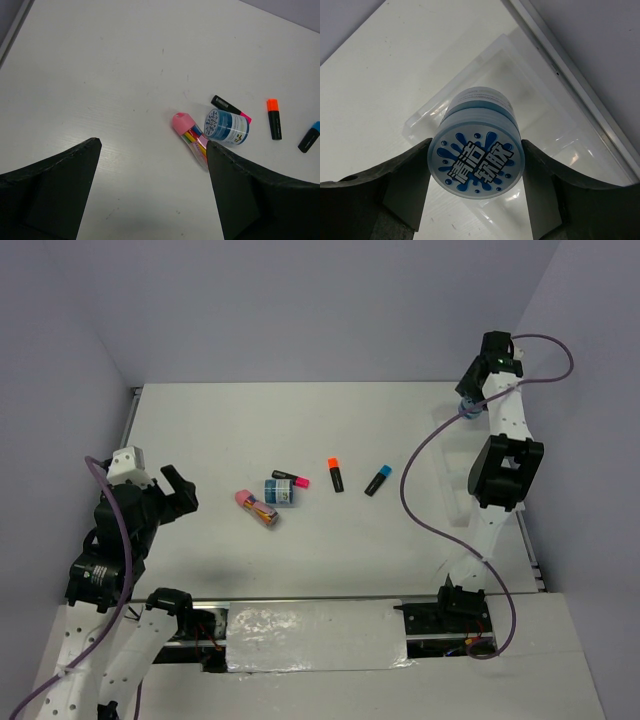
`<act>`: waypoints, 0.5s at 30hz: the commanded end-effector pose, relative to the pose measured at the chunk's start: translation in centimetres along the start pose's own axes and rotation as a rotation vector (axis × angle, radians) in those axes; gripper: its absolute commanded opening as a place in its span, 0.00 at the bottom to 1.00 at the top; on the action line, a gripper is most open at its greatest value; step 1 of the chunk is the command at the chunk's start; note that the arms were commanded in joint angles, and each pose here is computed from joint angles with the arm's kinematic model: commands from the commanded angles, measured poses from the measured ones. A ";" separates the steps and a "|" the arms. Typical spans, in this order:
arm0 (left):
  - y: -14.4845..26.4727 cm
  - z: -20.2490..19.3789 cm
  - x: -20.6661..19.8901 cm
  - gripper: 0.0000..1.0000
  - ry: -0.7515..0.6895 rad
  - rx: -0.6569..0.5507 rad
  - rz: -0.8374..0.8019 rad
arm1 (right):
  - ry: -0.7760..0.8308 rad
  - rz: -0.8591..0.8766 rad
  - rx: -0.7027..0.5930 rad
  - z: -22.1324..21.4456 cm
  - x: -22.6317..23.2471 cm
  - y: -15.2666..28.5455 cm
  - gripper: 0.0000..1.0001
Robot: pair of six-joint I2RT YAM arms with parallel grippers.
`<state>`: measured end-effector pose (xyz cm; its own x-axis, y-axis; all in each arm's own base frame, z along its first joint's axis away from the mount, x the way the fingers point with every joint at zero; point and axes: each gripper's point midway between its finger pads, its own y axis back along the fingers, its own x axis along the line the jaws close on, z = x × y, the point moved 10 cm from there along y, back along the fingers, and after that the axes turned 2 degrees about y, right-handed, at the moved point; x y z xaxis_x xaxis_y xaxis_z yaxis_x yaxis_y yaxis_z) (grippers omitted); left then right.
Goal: Sort the stationery into containers
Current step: Place the stationery in the storage box.
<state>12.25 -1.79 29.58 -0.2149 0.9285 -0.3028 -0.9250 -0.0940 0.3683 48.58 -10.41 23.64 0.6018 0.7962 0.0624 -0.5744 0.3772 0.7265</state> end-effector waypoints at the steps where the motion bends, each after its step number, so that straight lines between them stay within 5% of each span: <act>1: 0.0 0.6 -0.3 0.99 -0.004 -0.026 -0.019 | -0.040 -0.010 -0.082 2.4 -1.0 1.1 0.23; 11: 0.1 0.5 -0.5 0.99 -0.010 -0.017 -0.028 | -0.042 -0.028 -0.035 1.3 -1.9 -0.8 0.34; 15: 0.0 0.5 -0.5 0.99 -0.012 -0.013 -0.031 | -0.047 -0.027 -0.033 1.1 -2.0 -1.4 0.45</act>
<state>12.22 -2.04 29.53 -0.1972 0.9330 -0.3011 -0.9253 -0.0756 0.3716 48.10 -12.60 23.23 0.6368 0.7686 0.0610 -0.5509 0.3982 0.7335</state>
